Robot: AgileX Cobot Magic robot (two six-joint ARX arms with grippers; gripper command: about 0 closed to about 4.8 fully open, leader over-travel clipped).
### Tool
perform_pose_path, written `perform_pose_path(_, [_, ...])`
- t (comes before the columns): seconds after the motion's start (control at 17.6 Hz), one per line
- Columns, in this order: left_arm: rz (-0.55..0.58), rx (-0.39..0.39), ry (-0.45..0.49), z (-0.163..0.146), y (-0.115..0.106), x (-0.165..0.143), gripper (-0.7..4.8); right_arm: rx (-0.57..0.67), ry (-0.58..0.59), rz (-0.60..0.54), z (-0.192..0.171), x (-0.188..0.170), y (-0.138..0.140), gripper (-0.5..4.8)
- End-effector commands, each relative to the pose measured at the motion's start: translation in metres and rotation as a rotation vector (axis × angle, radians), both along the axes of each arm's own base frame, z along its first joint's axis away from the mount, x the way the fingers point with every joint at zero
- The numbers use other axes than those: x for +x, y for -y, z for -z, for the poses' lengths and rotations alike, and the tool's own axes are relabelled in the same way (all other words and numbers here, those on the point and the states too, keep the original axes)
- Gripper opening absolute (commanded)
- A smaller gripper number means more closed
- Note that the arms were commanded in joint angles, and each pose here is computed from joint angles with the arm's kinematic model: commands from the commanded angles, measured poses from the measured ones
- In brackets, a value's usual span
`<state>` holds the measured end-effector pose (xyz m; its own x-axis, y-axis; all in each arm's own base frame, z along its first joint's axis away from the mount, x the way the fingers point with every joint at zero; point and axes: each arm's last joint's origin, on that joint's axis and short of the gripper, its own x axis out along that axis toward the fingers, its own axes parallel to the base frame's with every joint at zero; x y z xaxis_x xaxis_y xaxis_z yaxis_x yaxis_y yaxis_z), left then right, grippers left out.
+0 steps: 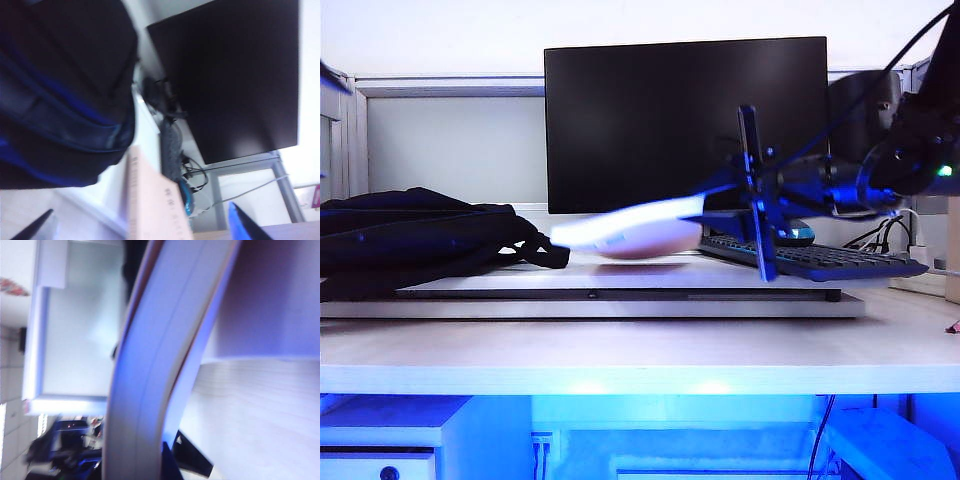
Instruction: Pick up the book on the desk and put it into the open backpack.
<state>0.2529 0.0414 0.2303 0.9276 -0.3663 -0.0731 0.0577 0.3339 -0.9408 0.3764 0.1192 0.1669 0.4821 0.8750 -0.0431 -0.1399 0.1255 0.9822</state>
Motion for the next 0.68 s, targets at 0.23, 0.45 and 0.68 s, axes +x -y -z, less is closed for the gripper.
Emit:
perform_pose_path(0.23, [0.002,0.044,0.068,-0.011,-0.009,0.023,4.79,0.055,0.223,-0.043,-0.051,0.008,-0.004,-0.09])
perform_pose_path(0.45, [0.009,0.080,0.046,-0.004,-0.014,0.045,4.79,0.067,0.268,-0.058,-0.070,0.005,-0.004,-0.09])
perform_pose_path(0.68, [0.013,0.096,-0.002,0.012,-0.016,0.051,4.79,0.076,0.258,-0.072,-0.072,0.004,-0.004,-0.09])
